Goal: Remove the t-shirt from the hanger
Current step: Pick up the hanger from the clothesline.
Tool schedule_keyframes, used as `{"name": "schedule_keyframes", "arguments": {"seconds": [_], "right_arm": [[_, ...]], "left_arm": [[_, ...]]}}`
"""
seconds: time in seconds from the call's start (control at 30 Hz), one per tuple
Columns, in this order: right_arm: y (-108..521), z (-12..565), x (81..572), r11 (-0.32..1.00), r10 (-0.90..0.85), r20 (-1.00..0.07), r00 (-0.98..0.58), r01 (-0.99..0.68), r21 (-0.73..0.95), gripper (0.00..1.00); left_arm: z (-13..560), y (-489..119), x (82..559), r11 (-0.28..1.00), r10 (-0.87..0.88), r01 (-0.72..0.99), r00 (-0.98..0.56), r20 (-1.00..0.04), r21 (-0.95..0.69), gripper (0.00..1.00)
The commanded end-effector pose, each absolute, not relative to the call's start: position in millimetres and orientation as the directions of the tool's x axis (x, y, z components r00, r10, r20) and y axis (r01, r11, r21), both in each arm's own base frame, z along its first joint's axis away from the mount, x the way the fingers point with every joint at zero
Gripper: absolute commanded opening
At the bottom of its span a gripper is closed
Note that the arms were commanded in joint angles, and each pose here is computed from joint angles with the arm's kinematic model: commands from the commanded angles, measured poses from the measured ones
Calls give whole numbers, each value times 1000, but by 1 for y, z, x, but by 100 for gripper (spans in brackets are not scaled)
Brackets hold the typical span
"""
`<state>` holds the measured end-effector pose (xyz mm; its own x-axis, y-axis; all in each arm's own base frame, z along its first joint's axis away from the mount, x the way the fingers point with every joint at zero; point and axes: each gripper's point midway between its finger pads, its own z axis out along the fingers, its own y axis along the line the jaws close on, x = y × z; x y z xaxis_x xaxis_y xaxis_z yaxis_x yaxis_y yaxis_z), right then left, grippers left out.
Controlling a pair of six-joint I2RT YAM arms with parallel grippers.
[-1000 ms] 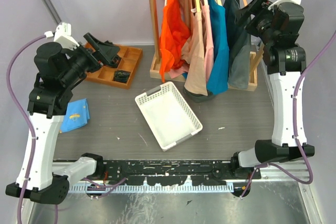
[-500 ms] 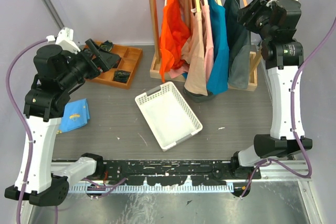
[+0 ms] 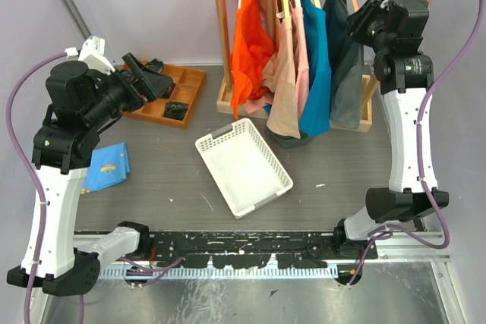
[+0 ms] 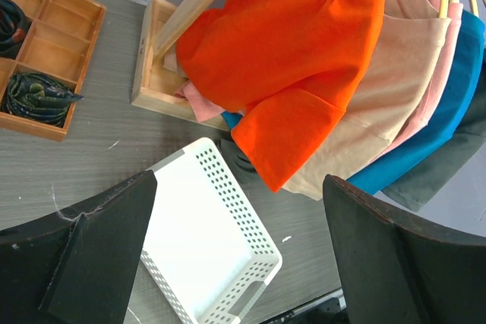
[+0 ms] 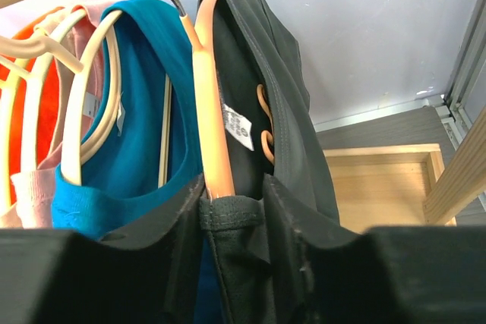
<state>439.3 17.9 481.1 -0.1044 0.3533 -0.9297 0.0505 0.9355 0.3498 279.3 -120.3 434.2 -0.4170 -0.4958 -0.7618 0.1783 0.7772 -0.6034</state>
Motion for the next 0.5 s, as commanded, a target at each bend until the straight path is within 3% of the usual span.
{"name": "schedule_keyframes", "arguments": {"seconds": [0.0, 0.47], "right_arm": [[12, 511, 435, 945, 325, -946, -18, 40, 324, 36], [13, 522, 426, 952, 305, -952, 18, 20, 305, 7]], "left_arm": [[442, -121, 276, 780, -485, 195, -411, -772, -594, 98], [454, -122, 277, 777, -486, 211, -397, -779, -593, 98]]}}
